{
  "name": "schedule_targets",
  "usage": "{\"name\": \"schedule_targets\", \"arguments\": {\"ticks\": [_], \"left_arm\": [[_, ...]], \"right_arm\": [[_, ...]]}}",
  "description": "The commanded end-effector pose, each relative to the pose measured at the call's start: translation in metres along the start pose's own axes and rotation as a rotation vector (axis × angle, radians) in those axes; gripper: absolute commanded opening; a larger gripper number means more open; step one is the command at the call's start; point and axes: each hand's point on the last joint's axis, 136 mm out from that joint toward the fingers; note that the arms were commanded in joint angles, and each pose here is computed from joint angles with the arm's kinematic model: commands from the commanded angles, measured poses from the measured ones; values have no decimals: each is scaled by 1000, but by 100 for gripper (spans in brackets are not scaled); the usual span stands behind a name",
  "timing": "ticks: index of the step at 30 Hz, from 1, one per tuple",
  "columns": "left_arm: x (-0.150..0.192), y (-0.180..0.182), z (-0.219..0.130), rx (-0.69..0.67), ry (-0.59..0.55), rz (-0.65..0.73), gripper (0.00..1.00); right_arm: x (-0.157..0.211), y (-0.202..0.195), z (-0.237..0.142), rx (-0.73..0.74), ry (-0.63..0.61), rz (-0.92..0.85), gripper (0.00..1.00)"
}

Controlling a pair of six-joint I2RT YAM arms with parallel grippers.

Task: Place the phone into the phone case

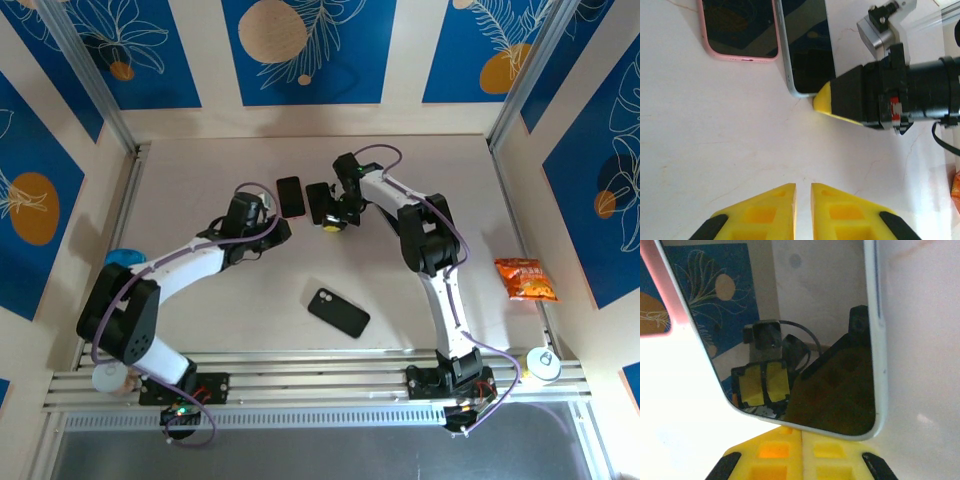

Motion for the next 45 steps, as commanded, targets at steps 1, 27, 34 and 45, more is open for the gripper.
{"name": "schedule_targets", "arguments": {"ticks": [1,27,34,45], "left_arm": [[1,8,-10,-32,-9,19,17],[47,15,-24,-45,74,22,17],[47,16,-27,-65,71,27,17],[49,19,-23,-70,76,20,17]], "right_arm": [[-41,5,3,-17,-119,-36,0],[-50,-166,-137,44,-333,258,70],[-77,-183,-127,61,-325,305,73],[-48,-167,-102,95,-279,261,75]]}}
Point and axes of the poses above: each hand's point on the last joint's axis, 136 mm out from that joint toward the fingers, its own z axis out along the fingers, its own y axis along the line the jaws close on, x = y × z, and after that the axes turned 11 degrees about z, right-handed
